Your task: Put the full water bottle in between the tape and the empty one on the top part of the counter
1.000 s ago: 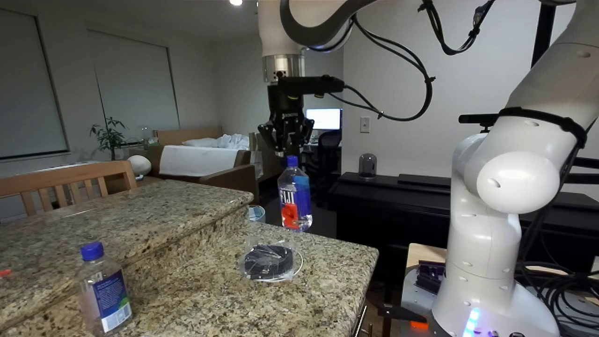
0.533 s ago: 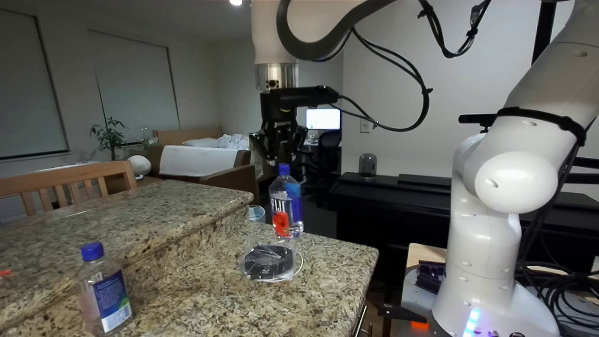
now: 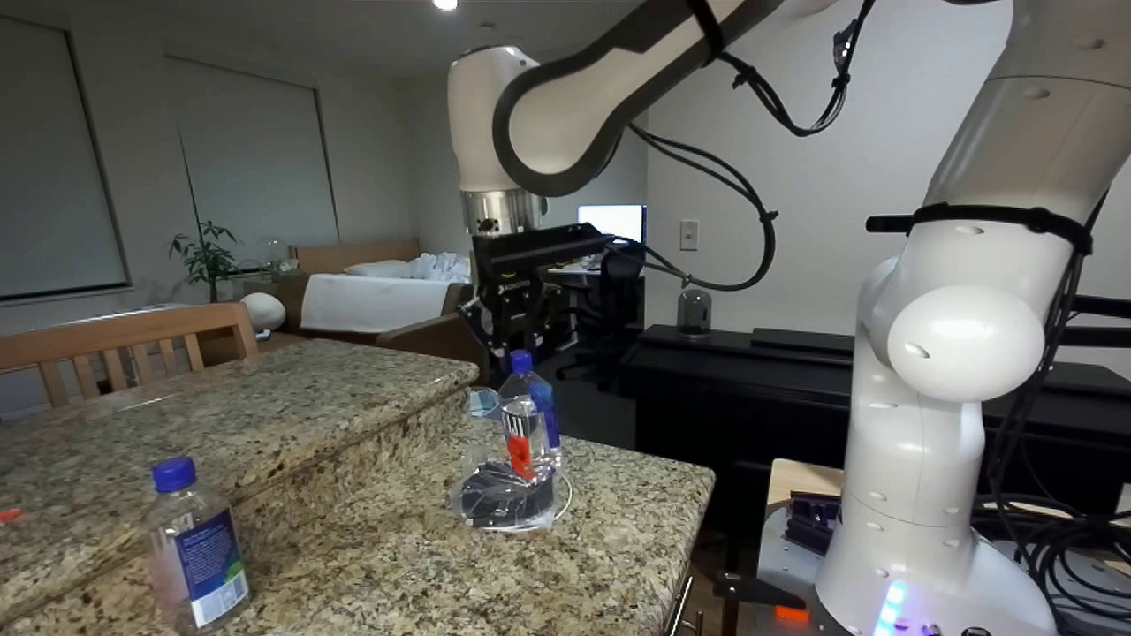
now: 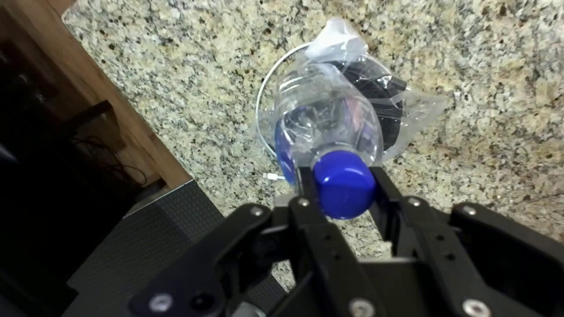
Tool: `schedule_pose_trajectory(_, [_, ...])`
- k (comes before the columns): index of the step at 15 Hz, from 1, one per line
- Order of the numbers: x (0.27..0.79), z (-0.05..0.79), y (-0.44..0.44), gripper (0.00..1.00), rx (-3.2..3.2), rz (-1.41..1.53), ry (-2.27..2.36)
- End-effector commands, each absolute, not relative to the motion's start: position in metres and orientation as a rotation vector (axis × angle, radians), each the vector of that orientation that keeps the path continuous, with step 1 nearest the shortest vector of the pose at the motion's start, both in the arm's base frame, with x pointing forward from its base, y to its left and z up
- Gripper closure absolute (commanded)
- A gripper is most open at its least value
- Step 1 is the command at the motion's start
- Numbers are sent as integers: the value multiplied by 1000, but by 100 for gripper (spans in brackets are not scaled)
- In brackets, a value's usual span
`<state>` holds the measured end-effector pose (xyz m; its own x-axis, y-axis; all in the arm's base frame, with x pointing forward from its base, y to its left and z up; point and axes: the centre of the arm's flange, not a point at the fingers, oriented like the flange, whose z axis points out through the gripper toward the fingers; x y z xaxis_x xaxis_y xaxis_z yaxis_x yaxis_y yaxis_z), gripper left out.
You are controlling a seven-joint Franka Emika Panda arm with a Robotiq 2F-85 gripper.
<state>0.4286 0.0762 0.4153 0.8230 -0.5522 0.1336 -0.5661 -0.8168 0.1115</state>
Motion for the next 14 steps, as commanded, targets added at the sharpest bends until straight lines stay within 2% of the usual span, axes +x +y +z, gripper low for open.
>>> schedule_pose_trajectory(1, [447, 402, 64, 86, 2857, 146, -956])
schedule_pose_trajectory(14, [473, 391, 50, 86, 2964, 193, -1079])
